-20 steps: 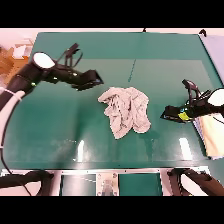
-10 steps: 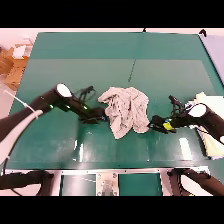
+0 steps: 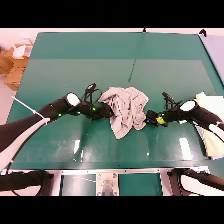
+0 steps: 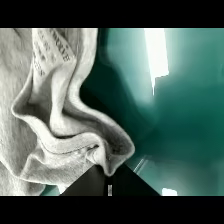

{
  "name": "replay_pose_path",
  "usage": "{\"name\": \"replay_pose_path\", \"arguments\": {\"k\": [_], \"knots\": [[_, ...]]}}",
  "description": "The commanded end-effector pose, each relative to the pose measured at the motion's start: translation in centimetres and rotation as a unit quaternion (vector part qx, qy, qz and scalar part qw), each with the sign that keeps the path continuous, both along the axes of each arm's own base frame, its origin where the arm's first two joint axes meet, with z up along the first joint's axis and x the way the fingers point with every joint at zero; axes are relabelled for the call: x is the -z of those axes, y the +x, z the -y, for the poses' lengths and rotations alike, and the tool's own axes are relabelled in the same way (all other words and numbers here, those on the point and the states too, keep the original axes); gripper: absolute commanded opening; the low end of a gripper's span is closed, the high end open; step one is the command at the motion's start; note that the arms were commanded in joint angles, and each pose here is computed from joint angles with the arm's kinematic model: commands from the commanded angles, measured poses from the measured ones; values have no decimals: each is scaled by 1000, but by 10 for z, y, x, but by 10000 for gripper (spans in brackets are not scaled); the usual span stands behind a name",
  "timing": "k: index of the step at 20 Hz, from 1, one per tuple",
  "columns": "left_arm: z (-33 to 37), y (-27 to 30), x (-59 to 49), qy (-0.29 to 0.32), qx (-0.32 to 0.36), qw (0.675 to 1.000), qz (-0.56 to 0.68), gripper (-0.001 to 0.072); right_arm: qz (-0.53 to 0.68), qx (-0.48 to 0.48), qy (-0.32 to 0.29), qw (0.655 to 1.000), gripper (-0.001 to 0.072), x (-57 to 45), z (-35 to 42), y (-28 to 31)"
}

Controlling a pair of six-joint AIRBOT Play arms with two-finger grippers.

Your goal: Fold the shirts.

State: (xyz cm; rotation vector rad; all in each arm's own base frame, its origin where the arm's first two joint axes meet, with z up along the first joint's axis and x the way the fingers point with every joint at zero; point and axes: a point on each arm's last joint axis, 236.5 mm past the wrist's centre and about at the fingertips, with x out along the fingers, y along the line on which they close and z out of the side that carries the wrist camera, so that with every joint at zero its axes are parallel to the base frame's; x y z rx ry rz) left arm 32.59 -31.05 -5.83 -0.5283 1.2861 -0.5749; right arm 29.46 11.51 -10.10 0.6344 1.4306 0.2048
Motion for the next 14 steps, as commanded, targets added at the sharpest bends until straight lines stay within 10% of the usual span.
{"name": "replay_pose_path", "arguments": {"k": [1, 10, 11, 13, 14], "knots": [[1, 36, -13, -26, -71, 996, 44, 705, 13, -2, -1, 1000, 12, -3, 3, 10], [52, 6, -5, -74, -19, 997, 31, 703, 20, 3, -4, 1000, 12, -3, 5, 14], [53, 3, 5, -73, -20, 997, 15, 555, 20, 3, -4, 1000, 12, -3, 5, 14], [49, 10, 8, -61, -25, 997, 29, 30, 18, 1, -4, 1000, 11, -3, 5, 13], [47, 17, 2, -63, -26, 997, 39, 19, 17, -1, -6, 1000, 11, -2, 6, 12]]}}
